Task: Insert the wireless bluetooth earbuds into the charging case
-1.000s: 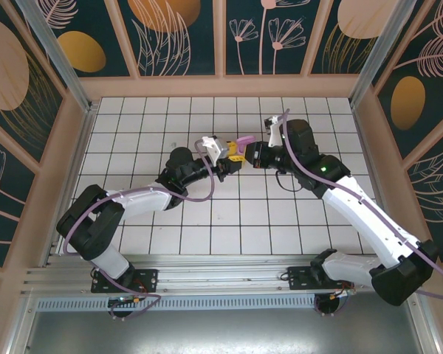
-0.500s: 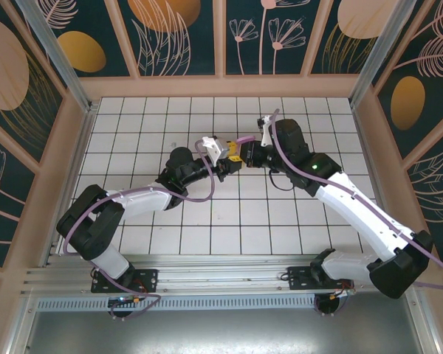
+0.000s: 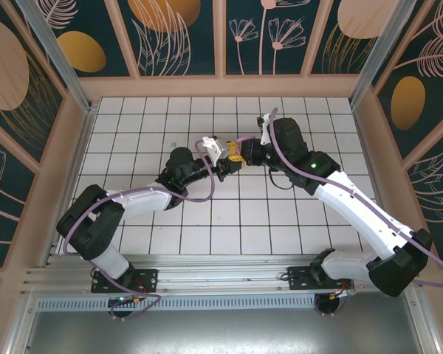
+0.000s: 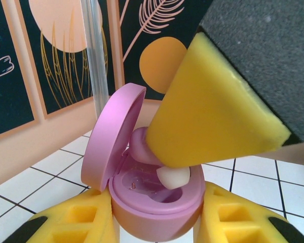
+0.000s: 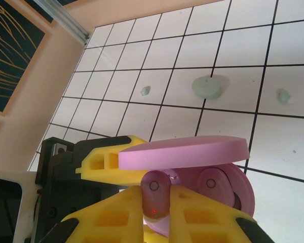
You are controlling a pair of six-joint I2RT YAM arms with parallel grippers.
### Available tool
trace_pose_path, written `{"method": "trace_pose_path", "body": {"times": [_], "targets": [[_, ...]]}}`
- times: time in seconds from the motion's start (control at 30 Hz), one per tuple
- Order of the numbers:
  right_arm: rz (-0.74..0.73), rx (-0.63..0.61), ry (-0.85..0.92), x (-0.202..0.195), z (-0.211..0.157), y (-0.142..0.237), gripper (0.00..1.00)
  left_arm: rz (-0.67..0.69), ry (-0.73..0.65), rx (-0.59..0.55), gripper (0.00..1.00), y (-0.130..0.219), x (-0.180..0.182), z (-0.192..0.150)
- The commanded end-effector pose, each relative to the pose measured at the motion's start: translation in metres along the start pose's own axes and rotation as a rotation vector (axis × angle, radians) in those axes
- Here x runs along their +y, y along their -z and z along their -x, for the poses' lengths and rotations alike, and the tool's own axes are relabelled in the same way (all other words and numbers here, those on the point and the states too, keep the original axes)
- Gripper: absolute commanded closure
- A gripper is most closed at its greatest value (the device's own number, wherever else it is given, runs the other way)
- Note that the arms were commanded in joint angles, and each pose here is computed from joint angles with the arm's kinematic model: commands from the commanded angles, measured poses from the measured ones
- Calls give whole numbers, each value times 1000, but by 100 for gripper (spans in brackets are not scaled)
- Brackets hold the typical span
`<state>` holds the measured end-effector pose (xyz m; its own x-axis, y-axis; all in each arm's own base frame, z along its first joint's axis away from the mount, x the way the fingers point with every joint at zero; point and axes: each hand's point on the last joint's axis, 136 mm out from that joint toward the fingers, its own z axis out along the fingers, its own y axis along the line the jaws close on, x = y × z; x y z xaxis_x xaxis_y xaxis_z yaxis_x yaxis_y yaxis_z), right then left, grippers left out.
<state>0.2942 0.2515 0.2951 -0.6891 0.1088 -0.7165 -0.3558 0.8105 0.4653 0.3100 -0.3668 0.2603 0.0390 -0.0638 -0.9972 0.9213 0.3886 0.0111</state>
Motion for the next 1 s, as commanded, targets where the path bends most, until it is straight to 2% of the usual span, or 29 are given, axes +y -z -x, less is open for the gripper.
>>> {"method": "trace_pose_path", "body": {"times": [0.0, 0.7, 0.97], "targets": [[-6, 4, 28, 4, 2, -2, 85, -7, -38, -35, 96, 1, -4, 13], [-58, 35, 97, -3, -6, -5, 83, -15, -35, -31, 96, 2, -7, 15], [-74, 48, 113, -6, -7, -11, 79, -16, -38, -31, 96, 1, -6, 17]]}}
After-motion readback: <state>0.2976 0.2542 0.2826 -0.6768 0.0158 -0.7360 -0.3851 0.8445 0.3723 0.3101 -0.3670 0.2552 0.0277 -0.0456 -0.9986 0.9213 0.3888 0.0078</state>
